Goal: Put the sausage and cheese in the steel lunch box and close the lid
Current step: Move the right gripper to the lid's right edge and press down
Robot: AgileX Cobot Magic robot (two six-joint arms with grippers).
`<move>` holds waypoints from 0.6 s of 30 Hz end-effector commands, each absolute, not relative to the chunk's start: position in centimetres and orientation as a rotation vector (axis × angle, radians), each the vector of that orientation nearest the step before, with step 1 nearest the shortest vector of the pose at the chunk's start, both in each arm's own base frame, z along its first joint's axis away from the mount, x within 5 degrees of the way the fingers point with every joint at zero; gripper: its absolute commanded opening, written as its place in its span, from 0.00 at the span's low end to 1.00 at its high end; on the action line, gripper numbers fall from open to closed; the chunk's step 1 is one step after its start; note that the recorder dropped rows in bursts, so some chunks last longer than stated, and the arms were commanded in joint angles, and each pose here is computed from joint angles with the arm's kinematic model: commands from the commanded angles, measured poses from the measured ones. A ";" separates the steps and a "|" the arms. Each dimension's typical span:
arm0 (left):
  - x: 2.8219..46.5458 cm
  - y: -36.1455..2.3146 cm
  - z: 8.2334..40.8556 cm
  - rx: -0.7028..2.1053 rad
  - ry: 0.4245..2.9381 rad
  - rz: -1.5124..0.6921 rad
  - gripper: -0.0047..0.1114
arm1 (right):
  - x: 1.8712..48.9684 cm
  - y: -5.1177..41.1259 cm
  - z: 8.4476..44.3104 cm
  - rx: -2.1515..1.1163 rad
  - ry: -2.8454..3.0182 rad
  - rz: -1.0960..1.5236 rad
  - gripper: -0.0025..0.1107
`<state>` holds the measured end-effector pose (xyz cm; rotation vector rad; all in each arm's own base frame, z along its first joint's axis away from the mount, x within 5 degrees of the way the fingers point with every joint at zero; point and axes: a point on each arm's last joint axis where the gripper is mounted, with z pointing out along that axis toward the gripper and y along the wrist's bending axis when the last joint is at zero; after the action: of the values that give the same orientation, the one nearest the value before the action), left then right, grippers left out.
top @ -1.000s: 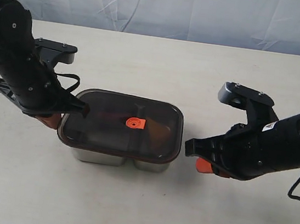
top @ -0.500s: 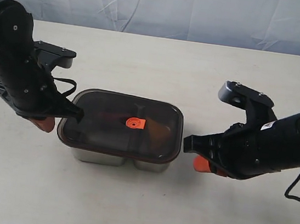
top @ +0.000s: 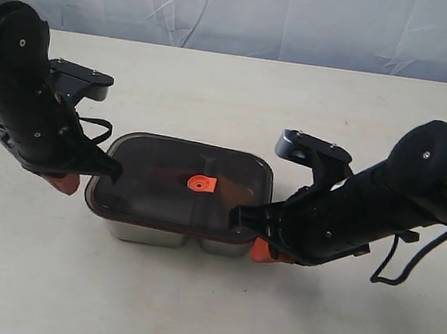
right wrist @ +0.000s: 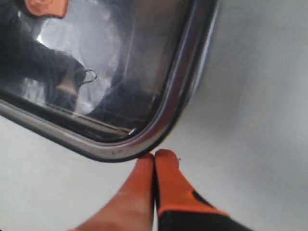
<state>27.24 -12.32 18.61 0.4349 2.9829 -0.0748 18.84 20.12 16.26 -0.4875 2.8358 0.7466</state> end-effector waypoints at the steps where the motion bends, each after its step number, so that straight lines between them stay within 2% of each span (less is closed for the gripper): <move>1: 27.3 -12.5 18.9 0.452 2.967 -0.068 0.04 | 19.3 21.0 16.4 -0.514 2.823 0.758 0.01; 18: 27.0 -12.6 18.8 0.437 2.995 -0.091 0.04 | 19.6 20.9 16.0 -0.536 2.808 0.712 0.01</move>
<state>27.14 -12.24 18.59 0.4428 2.9939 -0.0636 19.32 20.77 15.73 -0.5262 2.8392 0.7218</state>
